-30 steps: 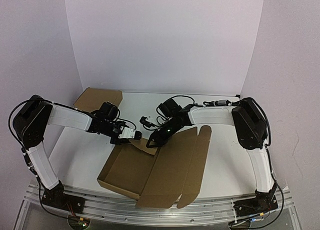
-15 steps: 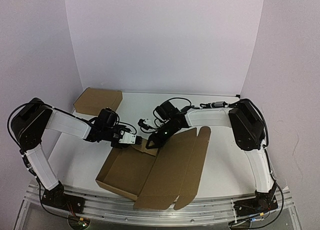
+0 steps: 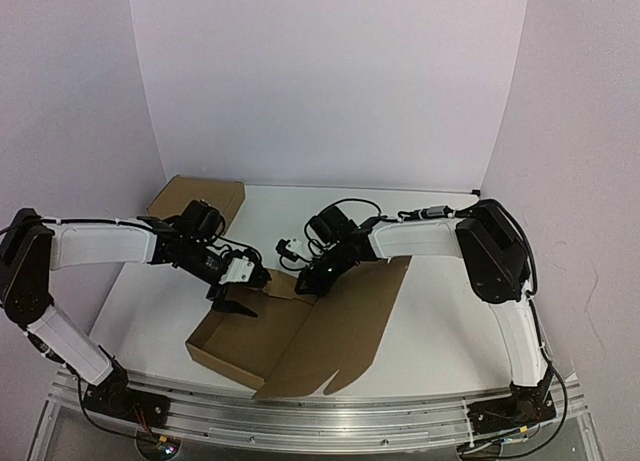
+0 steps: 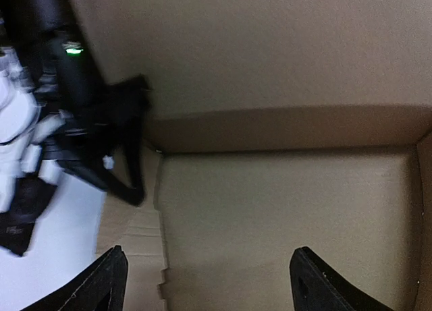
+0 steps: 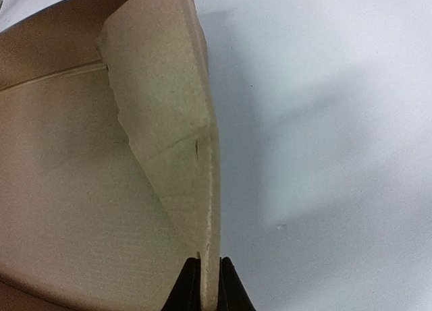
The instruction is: Fold the paper box
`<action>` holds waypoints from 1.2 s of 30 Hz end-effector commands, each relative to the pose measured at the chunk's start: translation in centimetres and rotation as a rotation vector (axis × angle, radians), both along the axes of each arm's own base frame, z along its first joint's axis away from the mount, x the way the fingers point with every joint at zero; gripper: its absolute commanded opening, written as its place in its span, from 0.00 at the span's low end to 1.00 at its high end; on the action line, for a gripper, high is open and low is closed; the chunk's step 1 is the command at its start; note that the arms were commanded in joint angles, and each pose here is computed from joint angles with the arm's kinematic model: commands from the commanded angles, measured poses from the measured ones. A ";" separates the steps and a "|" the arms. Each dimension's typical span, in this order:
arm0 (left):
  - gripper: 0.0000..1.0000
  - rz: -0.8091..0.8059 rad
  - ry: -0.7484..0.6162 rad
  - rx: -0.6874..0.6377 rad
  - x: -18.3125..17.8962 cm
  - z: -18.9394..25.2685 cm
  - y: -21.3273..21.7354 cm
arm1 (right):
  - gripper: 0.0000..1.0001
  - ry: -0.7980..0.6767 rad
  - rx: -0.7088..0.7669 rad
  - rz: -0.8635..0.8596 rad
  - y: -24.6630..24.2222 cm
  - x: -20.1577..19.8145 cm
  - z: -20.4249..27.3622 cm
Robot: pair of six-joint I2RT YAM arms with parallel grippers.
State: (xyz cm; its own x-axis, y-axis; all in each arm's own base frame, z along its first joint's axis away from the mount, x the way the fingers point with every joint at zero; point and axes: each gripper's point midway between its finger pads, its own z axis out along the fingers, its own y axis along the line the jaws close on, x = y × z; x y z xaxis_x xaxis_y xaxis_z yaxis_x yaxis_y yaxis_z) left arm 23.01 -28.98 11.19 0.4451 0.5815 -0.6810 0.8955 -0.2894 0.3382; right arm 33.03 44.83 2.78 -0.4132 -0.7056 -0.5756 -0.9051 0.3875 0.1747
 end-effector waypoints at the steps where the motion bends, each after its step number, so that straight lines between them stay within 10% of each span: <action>1: 0.78 0.184 0.255 -0.102 3.5 4.6 0.0 | 0.07 0.016 -0.167 -0.020 -3.9 -0.6 -3.6; 6: 0.62 0.366 0.242 0.033 10.0 1.4 0.9 | 0.05 0.004 -0.138 0.043 -3.7 -1.3 -2.5; 17: 0.77 0.283 0.206 0.182 9.6 -4.7 1.7 | 0.04 -0.026 -0.130 0.063 -3.4 -1.1 -1.6; 36: 0.08 0.234 -0.046 0.286 8.6 -8.8 1.2 | 0.16 -0.109 -0.072 0.088 -2.6 -0.4 1.6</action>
